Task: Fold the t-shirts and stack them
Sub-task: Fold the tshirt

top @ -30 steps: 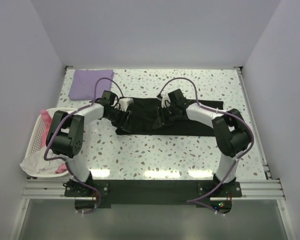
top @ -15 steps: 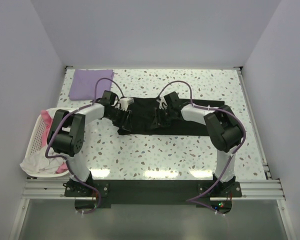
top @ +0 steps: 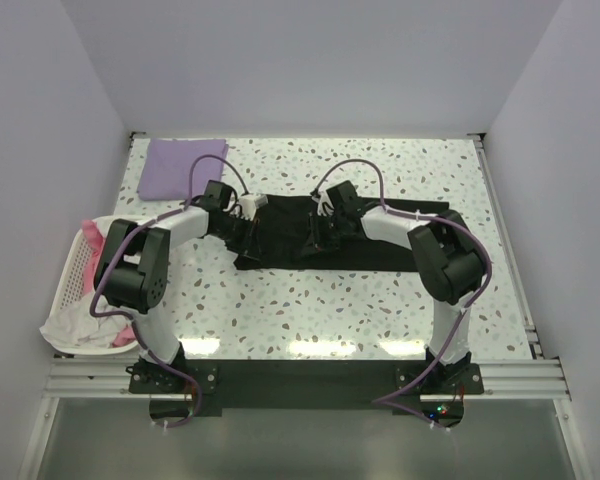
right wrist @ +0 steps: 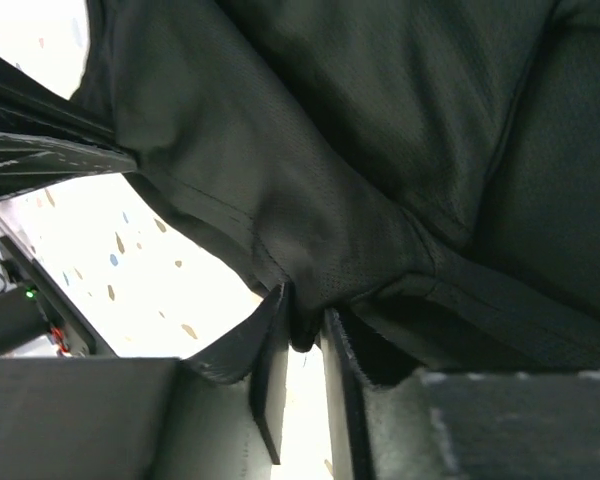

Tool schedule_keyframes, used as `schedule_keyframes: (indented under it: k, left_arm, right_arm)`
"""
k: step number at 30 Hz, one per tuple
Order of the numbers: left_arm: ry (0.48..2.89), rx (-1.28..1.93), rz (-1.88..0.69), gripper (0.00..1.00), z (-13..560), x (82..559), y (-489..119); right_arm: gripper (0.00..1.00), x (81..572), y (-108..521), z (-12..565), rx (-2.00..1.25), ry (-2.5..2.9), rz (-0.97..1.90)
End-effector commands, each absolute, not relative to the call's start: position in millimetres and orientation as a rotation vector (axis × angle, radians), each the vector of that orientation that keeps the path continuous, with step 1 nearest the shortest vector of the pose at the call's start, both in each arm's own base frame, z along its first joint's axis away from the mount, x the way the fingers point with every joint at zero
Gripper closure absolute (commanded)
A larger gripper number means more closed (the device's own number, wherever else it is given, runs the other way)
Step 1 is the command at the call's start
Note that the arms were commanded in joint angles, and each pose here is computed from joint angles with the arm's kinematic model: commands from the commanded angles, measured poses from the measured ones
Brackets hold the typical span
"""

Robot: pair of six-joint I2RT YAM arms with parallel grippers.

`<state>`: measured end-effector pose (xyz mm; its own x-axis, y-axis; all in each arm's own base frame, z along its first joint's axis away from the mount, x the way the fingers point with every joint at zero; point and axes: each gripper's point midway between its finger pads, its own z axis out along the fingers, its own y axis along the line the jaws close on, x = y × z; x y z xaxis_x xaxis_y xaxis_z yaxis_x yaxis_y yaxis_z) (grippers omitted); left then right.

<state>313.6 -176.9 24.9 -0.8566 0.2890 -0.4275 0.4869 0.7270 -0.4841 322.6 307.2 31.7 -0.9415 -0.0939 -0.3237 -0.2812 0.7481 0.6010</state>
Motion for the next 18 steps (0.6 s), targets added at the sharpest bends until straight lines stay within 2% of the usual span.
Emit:
schedule_keyframes:
  k: [1,3,9,14,18]
  left_arm:
    - [2.511,0.617,-0.857,0.94,45,328,-180]
    - [2.5,0.62,-0.853,1.0,47,330,-181]
    - [2.438,0.639,-0.842,1.0,61,342,-184]
    - [2.395,0.648,-0.841,1.0,73,358,-189]
    - [2.361,0.653,-0.833,1.0,83,373,-193]
  right_arm:
    - [0.8,338,317,54,-0.302,2.604,1.005]
    - [0.83,340,318,55,-0.302,2.602,1.006]
    - [0.94,355,314,61,-0.285,2.577,0.997]
    - [0.95,373,308,67,-0.246,2.554,1.002]
    - [0.92,386,306,72,-0.221,2.532,1.015]
